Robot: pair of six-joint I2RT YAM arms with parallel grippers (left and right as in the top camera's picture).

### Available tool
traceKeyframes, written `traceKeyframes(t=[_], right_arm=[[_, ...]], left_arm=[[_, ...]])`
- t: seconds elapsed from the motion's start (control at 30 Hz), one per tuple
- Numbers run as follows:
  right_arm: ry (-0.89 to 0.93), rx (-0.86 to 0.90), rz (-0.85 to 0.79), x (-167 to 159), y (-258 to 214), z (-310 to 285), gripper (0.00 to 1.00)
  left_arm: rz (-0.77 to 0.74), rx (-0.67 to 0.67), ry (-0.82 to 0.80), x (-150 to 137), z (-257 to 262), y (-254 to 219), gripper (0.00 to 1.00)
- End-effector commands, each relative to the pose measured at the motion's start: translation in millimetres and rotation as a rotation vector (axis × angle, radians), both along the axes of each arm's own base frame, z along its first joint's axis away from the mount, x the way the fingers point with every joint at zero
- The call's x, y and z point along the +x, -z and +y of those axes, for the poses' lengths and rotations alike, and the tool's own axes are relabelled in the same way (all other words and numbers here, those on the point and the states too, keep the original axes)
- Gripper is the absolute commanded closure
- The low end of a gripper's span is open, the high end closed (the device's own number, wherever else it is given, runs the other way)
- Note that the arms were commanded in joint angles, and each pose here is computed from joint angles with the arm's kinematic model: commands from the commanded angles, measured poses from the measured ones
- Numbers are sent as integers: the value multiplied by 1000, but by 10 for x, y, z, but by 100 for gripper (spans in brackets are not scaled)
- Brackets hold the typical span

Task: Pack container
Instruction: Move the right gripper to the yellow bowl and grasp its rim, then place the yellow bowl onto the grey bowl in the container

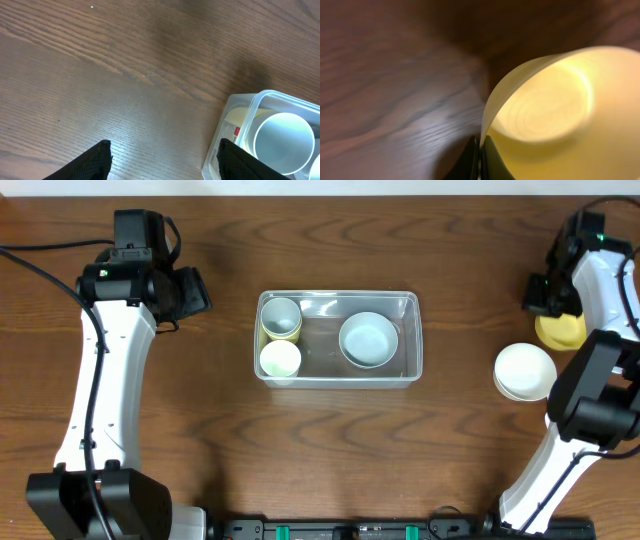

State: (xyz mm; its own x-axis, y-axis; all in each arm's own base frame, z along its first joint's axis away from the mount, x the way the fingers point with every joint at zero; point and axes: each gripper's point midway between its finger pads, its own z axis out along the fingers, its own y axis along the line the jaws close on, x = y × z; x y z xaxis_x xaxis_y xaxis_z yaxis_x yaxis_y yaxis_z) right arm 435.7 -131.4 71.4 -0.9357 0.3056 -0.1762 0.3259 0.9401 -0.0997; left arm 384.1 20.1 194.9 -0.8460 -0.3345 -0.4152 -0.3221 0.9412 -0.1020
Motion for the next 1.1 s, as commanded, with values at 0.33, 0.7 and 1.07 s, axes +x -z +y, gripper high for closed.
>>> traceKeyframes(t=[0.33,0.7,1.07], right_arm=[[-628,38,-277,-79,-1534,2176,99],[-1000,73,-146,-612,-1086,3617,99],[-1046,63,66,-830,-360,3885,99]], left_arm=[[12,-7,-9,-11,0,35,32],[11,-7,-9,-10,0,35,32],[12,-7,-9,-11,1,35,32]])
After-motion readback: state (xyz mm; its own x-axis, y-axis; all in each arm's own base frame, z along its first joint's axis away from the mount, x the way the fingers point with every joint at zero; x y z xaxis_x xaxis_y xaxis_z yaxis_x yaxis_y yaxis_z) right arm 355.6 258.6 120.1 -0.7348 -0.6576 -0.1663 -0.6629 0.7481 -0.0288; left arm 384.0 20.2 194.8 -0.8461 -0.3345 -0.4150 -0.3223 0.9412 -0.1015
